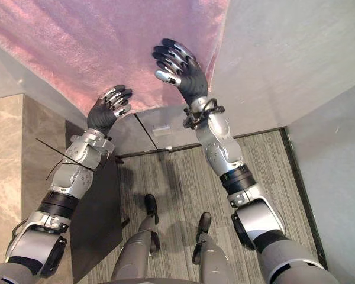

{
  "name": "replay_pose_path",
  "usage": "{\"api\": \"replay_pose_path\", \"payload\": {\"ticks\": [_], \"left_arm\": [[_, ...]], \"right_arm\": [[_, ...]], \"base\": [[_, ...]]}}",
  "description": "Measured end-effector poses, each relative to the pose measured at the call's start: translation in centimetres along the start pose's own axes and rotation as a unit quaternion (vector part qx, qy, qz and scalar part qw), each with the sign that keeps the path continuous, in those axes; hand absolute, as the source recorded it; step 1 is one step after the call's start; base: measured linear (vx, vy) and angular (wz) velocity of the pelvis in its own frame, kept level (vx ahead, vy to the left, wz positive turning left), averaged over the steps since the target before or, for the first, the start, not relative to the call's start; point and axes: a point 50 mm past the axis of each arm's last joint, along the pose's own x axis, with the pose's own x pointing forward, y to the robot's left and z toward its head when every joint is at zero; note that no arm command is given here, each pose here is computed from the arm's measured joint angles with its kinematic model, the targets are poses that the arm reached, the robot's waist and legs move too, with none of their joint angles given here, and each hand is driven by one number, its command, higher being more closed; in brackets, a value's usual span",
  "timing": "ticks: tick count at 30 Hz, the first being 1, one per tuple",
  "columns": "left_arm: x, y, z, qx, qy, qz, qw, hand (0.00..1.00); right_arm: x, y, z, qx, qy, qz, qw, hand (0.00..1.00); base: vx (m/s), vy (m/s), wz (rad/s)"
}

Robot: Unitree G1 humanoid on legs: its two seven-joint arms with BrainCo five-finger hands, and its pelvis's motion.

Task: Organize washtable

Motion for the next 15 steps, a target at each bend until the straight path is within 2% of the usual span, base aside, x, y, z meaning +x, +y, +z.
{"api": "replay_pose_path", "payload": {"ticks": [3,4,8,12,15], "left_arm": [[-1.3,1.9,-0.7,0.005,0.01,0.042,0.999,0.0],[-2.6,3.6,-1.2,0.003,0.018,0.078,0.997,0.0],[-5.1,5.6,-2.4,0.005,0.034,0.131,0.991,0.0],[-8.4,6.9,-4.3,-0.008,0.06,0.193,0.979,0.0],[-12.5,6.3,-7.1,-0.042,0.098,0.232,0.967,0.0]], "right_arm": [[-4.3,-4.1,-2.0,0.02,0.024,-0.095,0.995,0.0],[-7.3,-6.2,-3.1,0.031,0.037,-0.153,0.987,0.0],[-13.1,-9.6,-4.0,0.023,0.058,-0.252,0.966,0.0],[-18.1,-10.9,-4.0,0.012,0.056,-0.326,0.944,0.0],[-22.2,-12.0,-3.5,0.01,0.044,-0.398,0.916,0.0]], "base": [[-0.01,0.005,-0.02],[-0.02,0.011,-0.07],[-0.01,0.002,-0.07],[0.03,0.0,-0.01],[0.08,0.002,0.1]]}}
